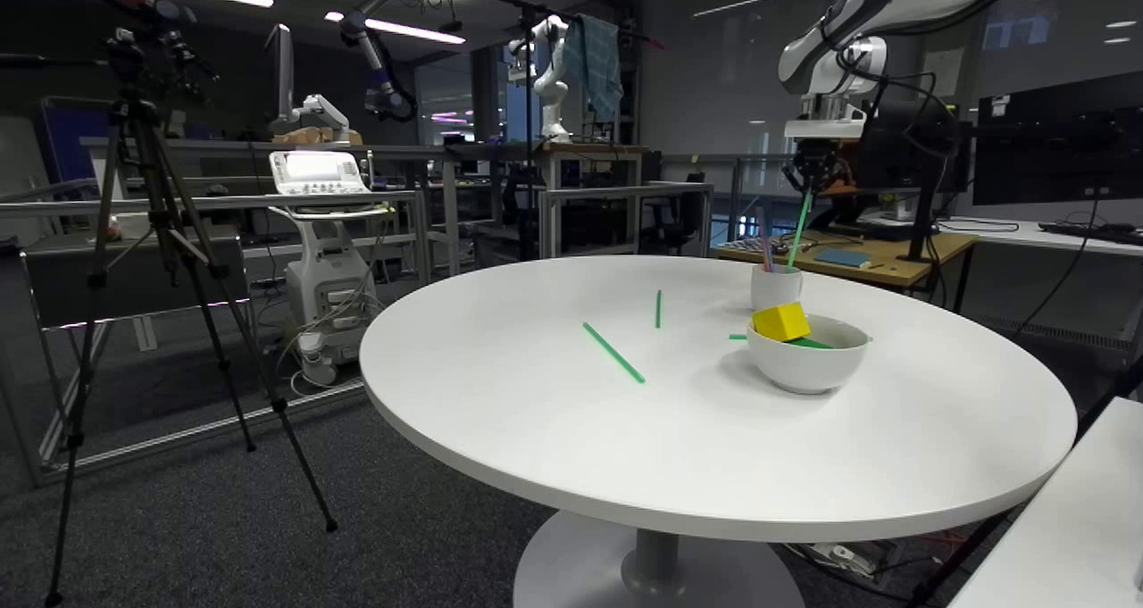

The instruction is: Remove the green straw from the cup and put it on the table

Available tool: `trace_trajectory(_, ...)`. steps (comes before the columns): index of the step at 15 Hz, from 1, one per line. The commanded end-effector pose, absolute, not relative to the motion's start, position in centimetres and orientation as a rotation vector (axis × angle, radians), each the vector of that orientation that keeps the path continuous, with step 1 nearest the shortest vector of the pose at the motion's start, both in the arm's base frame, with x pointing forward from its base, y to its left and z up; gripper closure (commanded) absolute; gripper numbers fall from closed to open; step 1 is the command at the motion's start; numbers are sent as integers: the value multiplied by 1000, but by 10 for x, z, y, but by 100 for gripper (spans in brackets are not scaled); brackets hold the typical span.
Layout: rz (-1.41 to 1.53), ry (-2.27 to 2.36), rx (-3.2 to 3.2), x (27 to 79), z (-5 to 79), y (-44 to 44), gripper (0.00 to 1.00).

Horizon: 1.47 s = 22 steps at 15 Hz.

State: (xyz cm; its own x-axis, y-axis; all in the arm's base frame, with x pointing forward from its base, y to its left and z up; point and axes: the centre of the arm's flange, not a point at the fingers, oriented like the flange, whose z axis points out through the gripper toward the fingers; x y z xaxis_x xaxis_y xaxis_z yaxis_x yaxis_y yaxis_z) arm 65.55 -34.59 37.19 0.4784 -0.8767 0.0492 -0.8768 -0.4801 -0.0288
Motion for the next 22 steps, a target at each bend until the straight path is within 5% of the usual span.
trace_trajectory(1, 149, -1580, 2695, 641, 429, -338, 100)
trace_trajectory(10, 254, -1436, 2788, 645, 484, -287, 100)
trace_trajectory(22, 40, -1024, 3054, 702, 417, -144, 100)
